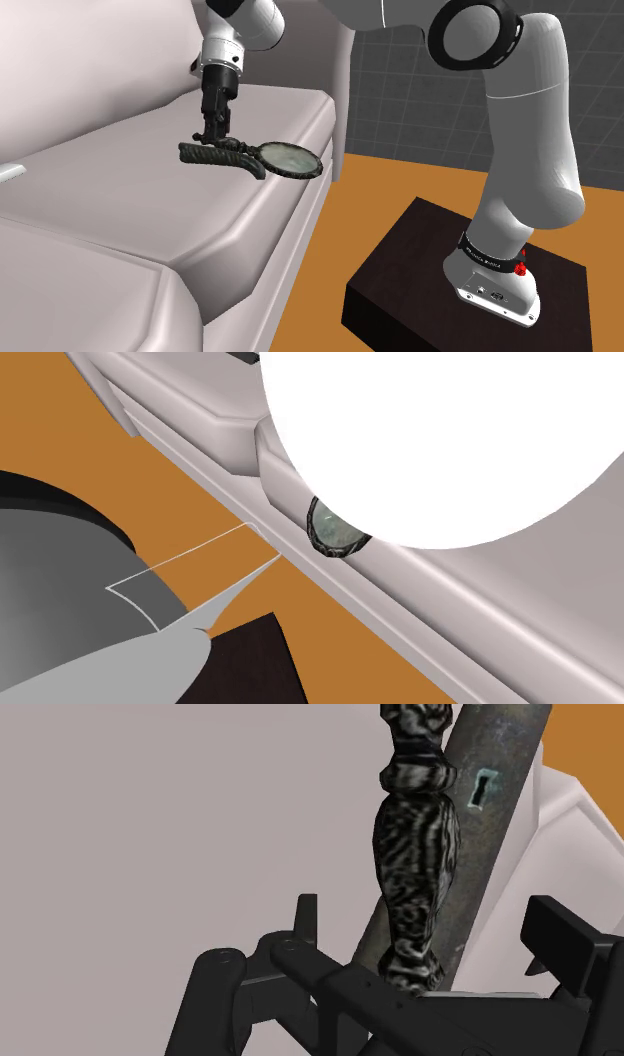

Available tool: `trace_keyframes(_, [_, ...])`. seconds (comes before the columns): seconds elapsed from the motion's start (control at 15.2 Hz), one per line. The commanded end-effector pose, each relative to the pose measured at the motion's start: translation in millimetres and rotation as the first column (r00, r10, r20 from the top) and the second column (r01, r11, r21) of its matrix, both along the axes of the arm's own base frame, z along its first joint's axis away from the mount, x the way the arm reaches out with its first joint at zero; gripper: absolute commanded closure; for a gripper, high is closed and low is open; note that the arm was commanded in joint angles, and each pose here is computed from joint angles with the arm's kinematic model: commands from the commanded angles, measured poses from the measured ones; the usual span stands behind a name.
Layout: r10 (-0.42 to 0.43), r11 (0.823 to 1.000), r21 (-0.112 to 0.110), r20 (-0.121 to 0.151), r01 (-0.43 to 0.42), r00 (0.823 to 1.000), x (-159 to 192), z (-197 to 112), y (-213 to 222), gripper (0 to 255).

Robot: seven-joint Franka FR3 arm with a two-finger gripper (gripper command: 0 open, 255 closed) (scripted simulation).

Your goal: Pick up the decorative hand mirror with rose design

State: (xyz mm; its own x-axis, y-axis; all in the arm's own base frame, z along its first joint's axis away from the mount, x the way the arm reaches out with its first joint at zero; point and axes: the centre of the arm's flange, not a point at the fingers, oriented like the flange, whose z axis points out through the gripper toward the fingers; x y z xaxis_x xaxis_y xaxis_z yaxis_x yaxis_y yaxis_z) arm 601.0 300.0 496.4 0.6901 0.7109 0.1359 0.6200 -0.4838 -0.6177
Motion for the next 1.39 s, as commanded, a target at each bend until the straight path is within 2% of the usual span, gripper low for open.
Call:
trace_keyframes(0.0, [0.000,1.000,0.000,0.001,0.000,1.000,0,-2,-1,255])
trace_keyframes(0.59, [0.000,1.000,0.000,0.000,0.000,1.000,0,-2,0,255])
trace_keyframes(1.32, [0.000,1.000,0.000,0.000,0.000,1.000,0,56,0,255])
